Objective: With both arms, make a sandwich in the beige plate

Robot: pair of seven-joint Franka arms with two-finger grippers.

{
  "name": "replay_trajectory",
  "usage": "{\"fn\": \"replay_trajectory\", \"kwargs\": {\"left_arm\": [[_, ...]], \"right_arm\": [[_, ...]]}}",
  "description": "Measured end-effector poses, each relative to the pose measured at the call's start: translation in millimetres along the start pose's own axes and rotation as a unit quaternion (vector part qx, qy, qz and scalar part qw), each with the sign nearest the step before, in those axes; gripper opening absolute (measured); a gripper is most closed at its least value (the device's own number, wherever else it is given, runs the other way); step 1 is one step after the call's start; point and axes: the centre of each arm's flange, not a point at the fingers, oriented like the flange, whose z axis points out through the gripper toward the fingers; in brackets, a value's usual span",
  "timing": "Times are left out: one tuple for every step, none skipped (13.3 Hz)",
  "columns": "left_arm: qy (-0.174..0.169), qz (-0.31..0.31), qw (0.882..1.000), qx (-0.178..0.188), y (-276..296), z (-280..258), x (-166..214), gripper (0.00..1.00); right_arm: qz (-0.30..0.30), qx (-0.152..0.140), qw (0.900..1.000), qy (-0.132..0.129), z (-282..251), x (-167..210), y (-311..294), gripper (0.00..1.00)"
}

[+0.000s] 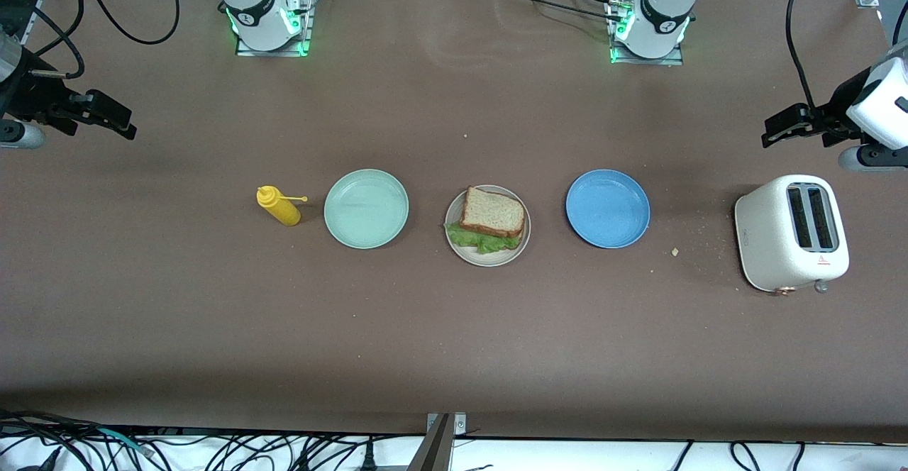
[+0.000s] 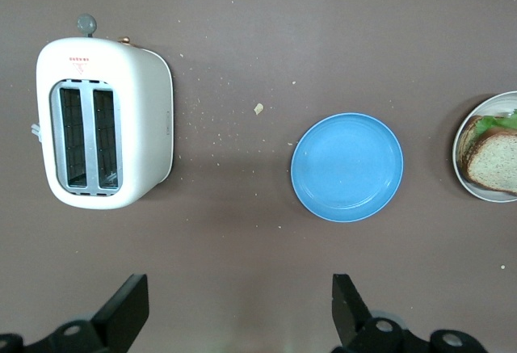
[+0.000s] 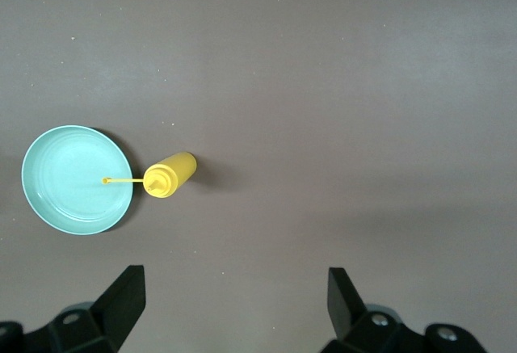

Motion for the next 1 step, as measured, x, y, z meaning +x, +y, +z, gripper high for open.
{"fn": "replay_trajectory", "kwargs": {"left_arm": [[0.001,0.000,1.000,0.000,0.0,0.2,0.5,1.00]], "right_arm": [[0.000,0.000,1.000,0.000,0.0,0.0,0.0,1.00]]}}
